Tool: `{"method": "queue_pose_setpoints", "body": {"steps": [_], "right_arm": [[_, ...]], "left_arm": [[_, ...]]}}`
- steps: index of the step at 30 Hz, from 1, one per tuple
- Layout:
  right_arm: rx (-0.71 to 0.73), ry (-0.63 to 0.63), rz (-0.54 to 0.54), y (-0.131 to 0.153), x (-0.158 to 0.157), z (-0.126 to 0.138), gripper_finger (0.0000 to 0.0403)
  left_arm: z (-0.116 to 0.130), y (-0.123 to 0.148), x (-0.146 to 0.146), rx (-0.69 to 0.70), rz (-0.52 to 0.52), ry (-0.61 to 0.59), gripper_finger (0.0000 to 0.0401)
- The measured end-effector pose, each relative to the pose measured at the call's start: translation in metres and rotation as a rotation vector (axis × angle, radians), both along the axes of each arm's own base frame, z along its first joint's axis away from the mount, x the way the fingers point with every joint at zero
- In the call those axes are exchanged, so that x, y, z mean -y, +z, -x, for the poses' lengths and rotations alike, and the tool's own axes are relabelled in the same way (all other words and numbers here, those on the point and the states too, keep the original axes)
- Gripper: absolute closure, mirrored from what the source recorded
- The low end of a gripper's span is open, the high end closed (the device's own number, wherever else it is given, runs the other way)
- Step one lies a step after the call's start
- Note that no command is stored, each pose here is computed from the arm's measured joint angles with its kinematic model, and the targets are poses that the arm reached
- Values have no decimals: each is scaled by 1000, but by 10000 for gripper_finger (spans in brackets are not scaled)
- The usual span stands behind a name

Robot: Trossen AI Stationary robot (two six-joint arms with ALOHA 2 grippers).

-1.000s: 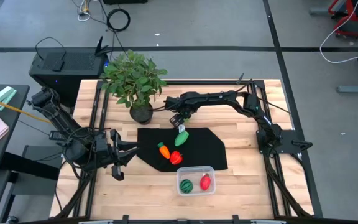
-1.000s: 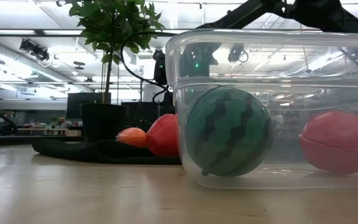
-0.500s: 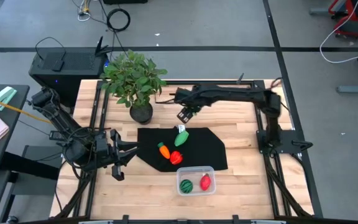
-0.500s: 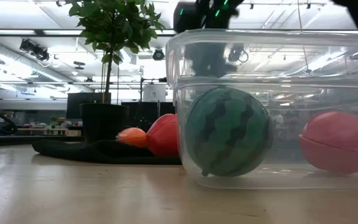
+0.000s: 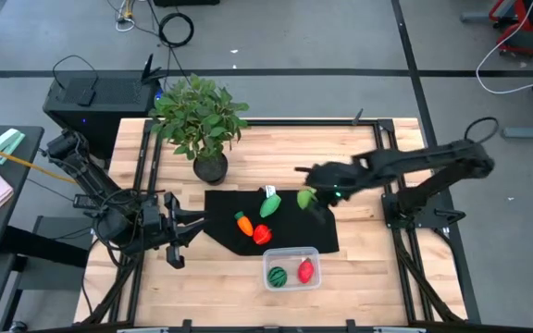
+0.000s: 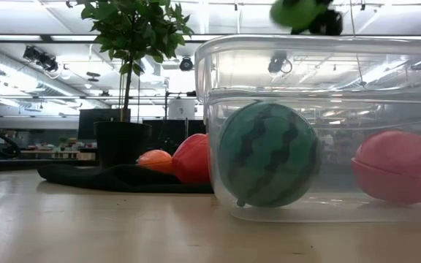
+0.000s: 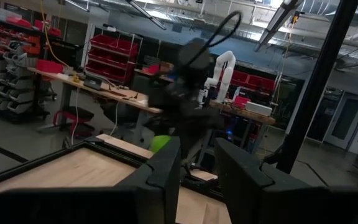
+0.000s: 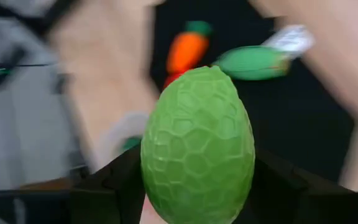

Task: Pick and placing Produce into tupperware
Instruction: Put the melon into the transparent bin

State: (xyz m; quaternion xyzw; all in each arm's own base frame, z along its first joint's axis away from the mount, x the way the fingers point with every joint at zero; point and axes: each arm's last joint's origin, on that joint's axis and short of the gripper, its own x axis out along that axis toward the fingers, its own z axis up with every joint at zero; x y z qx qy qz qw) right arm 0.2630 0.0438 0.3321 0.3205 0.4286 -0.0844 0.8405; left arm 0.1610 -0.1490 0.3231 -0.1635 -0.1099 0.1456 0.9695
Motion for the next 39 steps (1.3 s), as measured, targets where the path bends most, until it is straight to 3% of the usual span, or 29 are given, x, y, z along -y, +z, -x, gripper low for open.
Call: {"method": "queue_pose_setpoints", "body": {"steps": [5, 9, 13, 19, 29, 34, 39], "right_arm": [[125, 173, -61, 1, -34, 7, 169], [111, 288, -28, -10, -55, 2, 175], [49, 323, -7, -31, -69, -12, 175], [70, 343, -42, -63, -99, -42, 169], [-74, 218, -70, -110, -119, -58, 172], [-224, -5, -179, -129, -124, -57, 173], [-224, -180, -250, -127, -127, -55, 173]], "left_arm": [[0, 0, 0, 1, 1, 1, 294], [0, 0, 0, -1, 1, 4, 294], [0, 0, 0, -3, -6, 6, 294], [0, 0, 0, -3, -6, 6, 294], [0, -1, 1, -2, -9, -14, 294], [1, -1, 3, 3, 9, -30, 294], [5, -2, 7, -2, 2, -59, 294]]}}
